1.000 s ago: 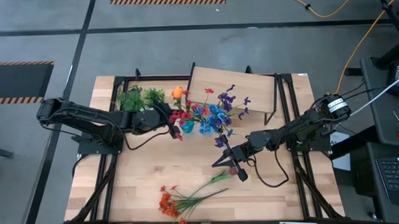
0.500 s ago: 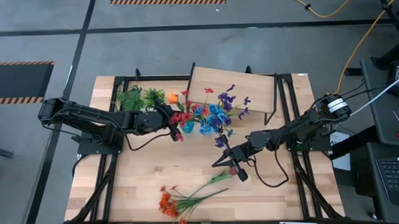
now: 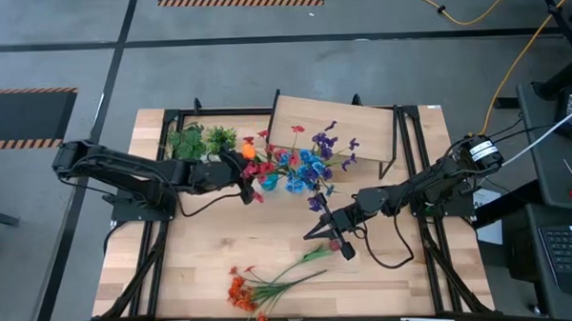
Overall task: Pick and place flowers into a vace then onto a shelf
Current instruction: Put the orange tulip into the blue vase, then adjust the blue vase on the table
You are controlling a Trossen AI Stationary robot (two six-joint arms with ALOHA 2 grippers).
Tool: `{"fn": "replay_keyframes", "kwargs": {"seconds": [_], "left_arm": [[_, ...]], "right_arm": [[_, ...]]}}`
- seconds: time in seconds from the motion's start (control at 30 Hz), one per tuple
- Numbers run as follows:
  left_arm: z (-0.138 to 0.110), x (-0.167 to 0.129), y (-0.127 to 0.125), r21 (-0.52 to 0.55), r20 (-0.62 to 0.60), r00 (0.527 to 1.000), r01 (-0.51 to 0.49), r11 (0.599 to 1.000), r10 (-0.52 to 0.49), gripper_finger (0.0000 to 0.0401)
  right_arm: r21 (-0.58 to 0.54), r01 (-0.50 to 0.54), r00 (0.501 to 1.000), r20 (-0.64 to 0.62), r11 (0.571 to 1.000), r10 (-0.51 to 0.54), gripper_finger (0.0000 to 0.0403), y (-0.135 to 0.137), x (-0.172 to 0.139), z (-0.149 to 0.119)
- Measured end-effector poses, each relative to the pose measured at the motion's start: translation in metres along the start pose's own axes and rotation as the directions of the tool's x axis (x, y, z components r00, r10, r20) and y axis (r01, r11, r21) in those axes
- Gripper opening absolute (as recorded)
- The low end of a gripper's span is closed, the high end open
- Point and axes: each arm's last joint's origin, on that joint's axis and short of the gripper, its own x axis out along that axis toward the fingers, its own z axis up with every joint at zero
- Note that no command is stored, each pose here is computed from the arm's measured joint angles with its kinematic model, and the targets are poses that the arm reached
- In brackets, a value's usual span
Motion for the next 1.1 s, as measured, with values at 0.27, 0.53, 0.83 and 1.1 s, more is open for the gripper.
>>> {"fn": "replay_keyframes", "kwargs": {"seconds": [0.27,0.53,0.83,1.1], "left_arm": [[0.006,-0.03,0.003,0.006,0.028,0.998,0.056,0.998,-0.056,0.0152],[-0.003,-0.06,0.008,0.059,-0.01,1.0,0.012,0.998,-0.011,0.0152],[-0.013,-0.08,-0.006,0.125,-0.029,0.993,0.119,0.985,-0.117,0.0152],[-0.027,-0.092,-0.03,0.151,-0.06,0.977,0.211,0.966,-0.204,0.015]], "right_arm": [[0.001,0.0,1.0,-0.005,1.0,0.0,0.0004,0.0,0.0,-0.001],[0.004,0.0,1.0,-0.001,1.0,0.0,0.0004,0.0,0.0,0.0],[0.024,0.001,1.0,-0.001,1.0,-0.001,0.0004,0.0,0.0,0.0],[0.027,0.0,1.0,-0.001,1.0,0.0,0.0004,0.0,0.0,0.0]]}}
